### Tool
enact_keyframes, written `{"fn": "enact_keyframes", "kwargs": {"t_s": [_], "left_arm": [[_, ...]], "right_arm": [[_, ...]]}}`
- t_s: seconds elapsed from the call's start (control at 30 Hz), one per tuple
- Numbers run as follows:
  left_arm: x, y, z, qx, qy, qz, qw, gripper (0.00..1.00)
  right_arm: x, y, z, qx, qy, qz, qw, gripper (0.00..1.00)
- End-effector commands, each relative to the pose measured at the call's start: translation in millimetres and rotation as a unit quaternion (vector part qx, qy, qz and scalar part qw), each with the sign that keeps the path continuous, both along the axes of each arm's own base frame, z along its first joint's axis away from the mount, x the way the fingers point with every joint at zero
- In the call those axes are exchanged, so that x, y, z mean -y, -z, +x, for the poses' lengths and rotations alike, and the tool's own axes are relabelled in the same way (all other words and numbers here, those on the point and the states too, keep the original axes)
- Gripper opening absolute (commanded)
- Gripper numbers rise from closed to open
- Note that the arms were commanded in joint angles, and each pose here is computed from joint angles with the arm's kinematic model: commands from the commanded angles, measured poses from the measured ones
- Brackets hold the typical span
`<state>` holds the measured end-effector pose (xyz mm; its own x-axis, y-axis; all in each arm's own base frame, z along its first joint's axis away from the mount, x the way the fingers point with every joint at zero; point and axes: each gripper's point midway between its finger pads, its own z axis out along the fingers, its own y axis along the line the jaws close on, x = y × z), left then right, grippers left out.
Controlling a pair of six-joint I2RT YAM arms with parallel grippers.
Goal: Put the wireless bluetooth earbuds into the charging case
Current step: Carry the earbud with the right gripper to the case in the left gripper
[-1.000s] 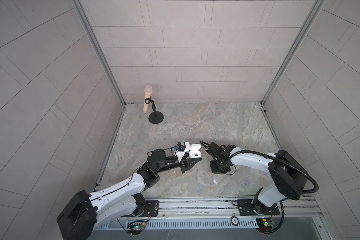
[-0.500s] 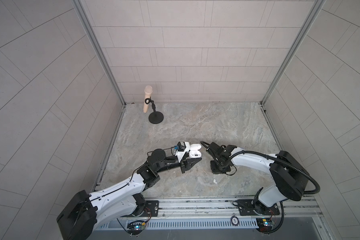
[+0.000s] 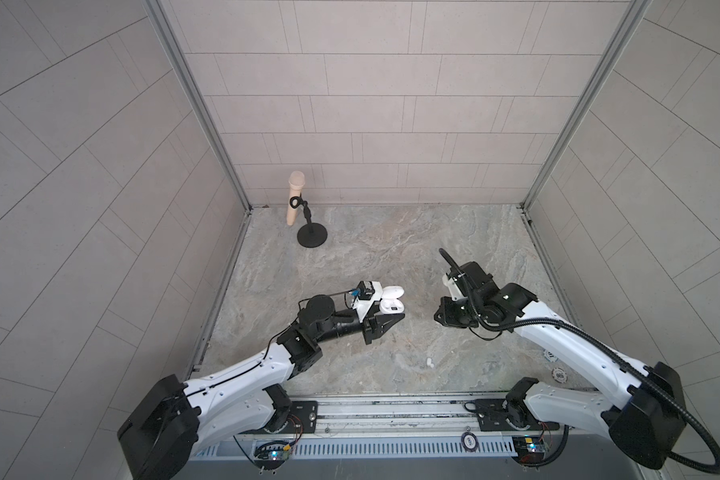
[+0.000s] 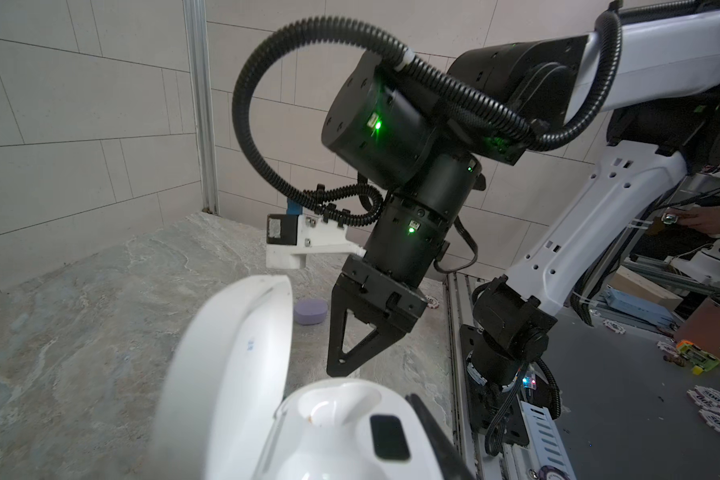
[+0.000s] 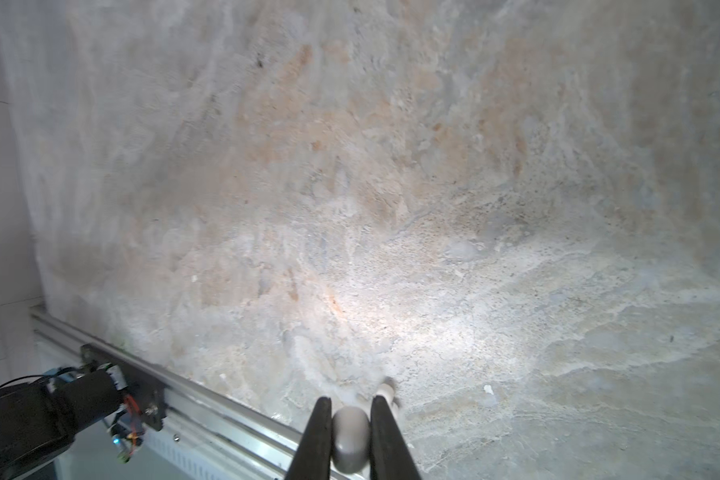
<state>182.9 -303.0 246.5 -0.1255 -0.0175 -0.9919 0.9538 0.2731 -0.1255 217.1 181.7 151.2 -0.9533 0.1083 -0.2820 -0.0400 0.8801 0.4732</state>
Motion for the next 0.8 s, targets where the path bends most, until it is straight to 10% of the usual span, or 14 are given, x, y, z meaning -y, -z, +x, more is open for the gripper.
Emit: {"fn": "enact_keyframes", "kwargs": {"t_s": [0.0,0.77], "left_arm": [[4.9,-26.8,2.6,0.025,0.011,-0.028,0.999,0.06],[43.2,-70.3,-8.5,0.044,0.151,-0.092,0.983,0.07]], "right_arm": [[-12.1,-37.9,-9.0,0.019,-0.038,0.063,0.997,0.07],[-46.1,-208.0,-53.2,0.204,-0.204,0.272,0.918,0.07]]}}
